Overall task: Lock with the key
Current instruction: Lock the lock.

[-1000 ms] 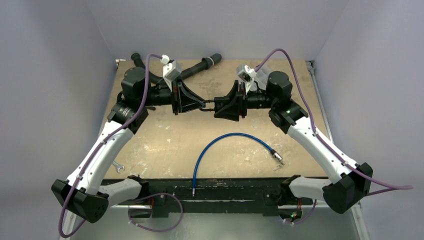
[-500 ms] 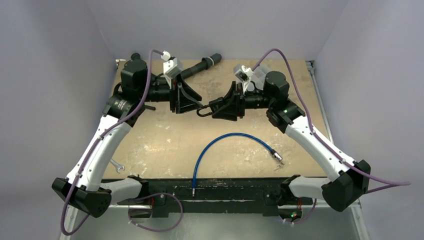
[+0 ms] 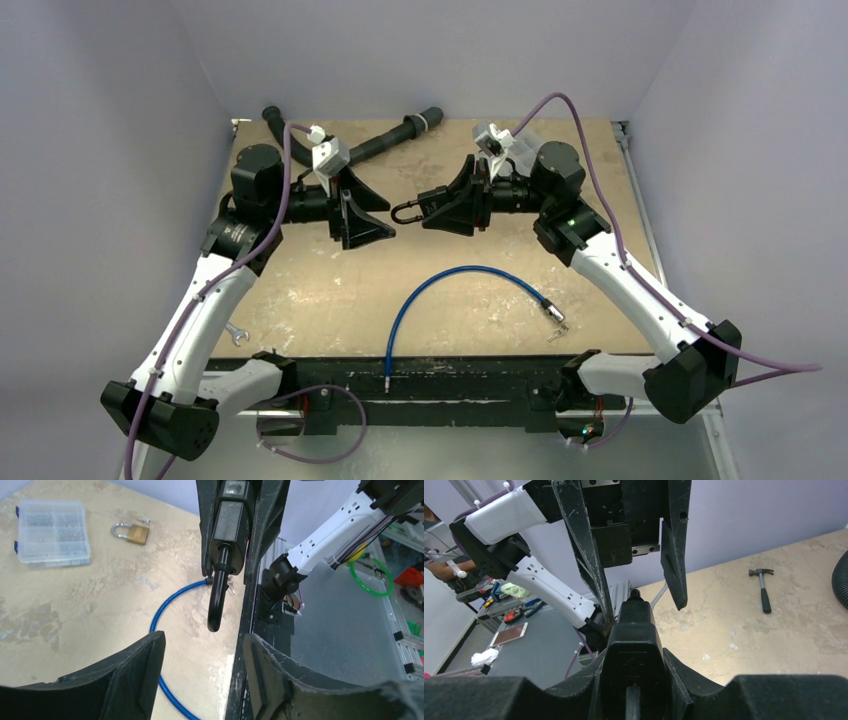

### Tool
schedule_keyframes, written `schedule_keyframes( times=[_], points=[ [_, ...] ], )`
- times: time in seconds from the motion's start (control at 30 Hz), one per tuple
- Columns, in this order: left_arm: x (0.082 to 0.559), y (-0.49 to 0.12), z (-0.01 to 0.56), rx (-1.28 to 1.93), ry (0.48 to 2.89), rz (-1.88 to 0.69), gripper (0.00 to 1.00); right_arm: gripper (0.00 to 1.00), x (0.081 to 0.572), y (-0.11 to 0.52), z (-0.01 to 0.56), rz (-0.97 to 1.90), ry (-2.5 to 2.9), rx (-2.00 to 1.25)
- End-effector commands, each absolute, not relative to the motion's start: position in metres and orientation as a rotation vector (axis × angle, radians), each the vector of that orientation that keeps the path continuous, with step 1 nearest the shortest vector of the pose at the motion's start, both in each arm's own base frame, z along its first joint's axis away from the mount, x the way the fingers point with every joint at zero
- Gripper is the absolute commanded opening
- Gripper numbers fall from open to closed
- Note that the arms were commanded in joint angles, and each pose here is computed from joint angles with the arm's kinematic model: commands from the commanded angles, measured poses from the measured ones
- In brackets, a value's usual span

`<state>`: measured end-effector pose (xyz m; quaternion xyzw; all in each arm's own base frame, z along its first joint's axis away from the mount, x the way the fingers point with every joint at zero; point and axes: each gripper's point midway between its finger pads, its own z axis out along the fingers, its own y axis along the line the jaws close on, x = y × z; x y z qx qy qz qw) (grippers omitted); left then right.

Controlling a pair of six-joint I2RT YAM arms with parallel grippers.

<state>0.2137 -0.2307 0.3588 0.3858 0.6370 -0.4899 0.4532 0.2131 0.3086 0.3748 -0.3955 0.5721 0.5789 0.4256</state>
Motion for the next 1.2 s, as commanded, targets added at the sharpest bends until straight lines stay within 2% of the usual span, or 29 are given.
schedule_keyframes(
  times=[0.0, 0.2, 0.37, 0.43, 0.53, 0.6, 0.7, 0.9, 1.17],
  points=[
    [0.220, -0.239, 0.392, 0.959, 1.419, -1.225, 0.66, 0.00, 0.206, 0.303, 0.421, 1.406, 1.248, -0.985],
    [0.215, -0.252, 0.393, 0.986, 1.401, -1.273, 0.59, 0.00, 0.206, 0.305, 0.422, 1.420, 1.238, -0.978],
    [0.216, -0.260, 0.393, 0.980, 1.396, -1.291, 0.46, 0.00, 0.204, 0.308, 0.423, 1.437, 1.228, -0.993],
    [0.218, -0.262, 0.399, 0.975, 1.374, -1.302, 0.35, 0.00, 0.202, 0.309, 0.422, 1.446, 1.227, -1.005],
    [0.217, -0.263, 0.402, 0.981, 1.370, -1.319, 0.00, 0.00, 0.199, 0.309, 0.418, 1.463, 1.239, -1.019],
    [0.215, -0.260, 0.393, 1.007, 1.408, -1.296, 0.00, 0.28, 0.193, 0.308, 0.416, 1.481, 1.243, -1.047],
    [0.209, -0.256, 0.382, 1.065, 1.451, -1.268, 0.00, 0.46, 0.192, 0.305, 0.415, 1.460, 1.255, -1.069],
    [0.208, -0.255, 0.382, 1.073, 1.456, -1.260, 0.00, 0.64, 0.194, 0.305, 0.408, 1.467, 1.293, -1.059],
    [0.208, -0.258, 0.387, 1.060, 1.442, -1.292, 0.00, 0.68, 0.203, 0.307, 0.396, 1.453, 1.345, -1.018]
  ],
)
